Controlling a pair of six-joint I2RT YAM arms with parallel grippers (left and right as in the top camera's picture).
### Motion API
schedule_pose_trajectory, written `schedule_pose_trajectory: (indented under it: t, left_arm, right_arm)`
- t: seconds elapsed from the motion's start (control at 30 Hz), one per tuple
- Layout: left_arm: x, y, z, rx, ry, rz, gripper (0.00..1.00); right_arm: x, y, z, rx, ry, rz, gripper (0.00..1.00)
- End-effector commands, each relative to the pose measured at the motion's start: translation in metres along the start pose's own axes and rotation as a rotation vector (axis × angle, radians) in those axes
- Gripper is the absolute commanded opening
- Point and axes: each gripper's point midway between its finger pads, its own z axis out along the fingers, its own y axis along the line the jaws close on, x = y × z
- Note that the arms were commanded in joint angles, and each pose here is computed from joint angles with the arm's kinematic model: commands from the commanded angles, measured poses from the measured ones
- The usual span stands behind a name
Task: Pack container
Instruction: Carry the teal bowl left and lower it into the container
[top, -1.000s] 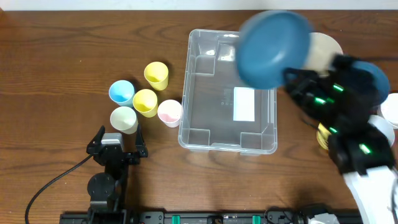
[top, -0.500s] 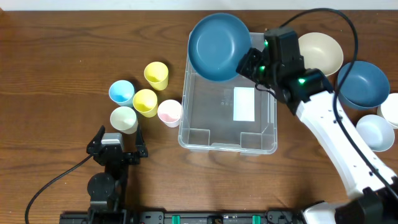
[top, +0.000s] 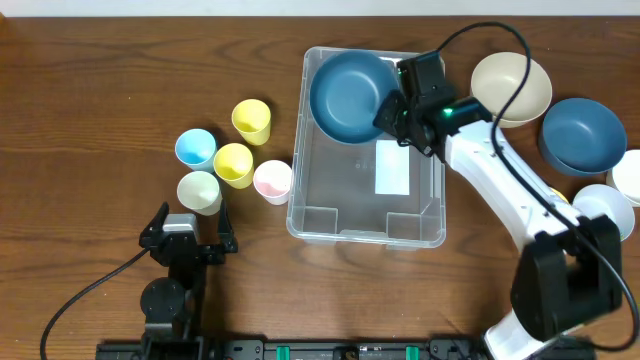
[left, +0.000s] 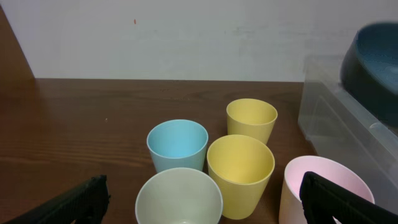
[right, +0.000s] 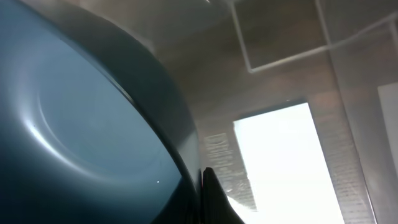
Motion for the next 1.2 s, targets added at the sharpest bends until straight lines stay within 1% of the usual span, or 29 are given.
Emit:
schedule_pose_trajectory:
  t: [0.0, 0.2, 0.4, 0.63, 0.87, 1.0, 1.07, 1.17]
  left_arm:
    - [0.018, 0.001, 0.001, -0.005, 0.050, 0.016, 0.98]
    - [0.018, 0.001, 0.001, -0.005, 0.050, 0.016, 0.98]
    - [0.018, 0.001, 0.001, -0.005, 0.050, 0.016, 0.98]
    - [0.018, 0.001, 0.001, -0.005, 0.050, 0.016, 0.98]
    - [0.018, 0.001, 0.001, -0.005, 0.050, 0.016, 0.98]
    - [0.018, 0.001, 0.001, -0.005, 0.050, 0.016, 0.98]
    - [0.018, 0.001, 0.001, -0.005, 0.050, 0.016, 0.98]
    - [0.018, 0.001, 0.001, -0.005, 0.050, 0.016, 0.98]
  right_arm:
    - [-0.003, 0.004, 0.005, 0.007, -0.012, 0.011, 0.01]
    - [0.004, -0.006, 0.022, 0.046, 0.020, 0.022, 0.01]
    - [0.007, -0.010, 0.027, 0.060, 0.031, 0.029, 0.02]
    - [0.009, -0.012, 0.030, 0.069, 0.038, 0.029, 0.09]
    - [0.008, -0.012, 0.030, 0.069, 0.037, 0.030, 0.25]
    - [0.007, -0.013, 0.030, 0.070, 0.036, 0.032, 0.41]
    - [0.006, -0.013, 0.029, 0.070, 0.035, 0.032, 0.46]
    - [0.004, -0.010, 0.028, 0.062, 0.032, 0.007, 0.49]
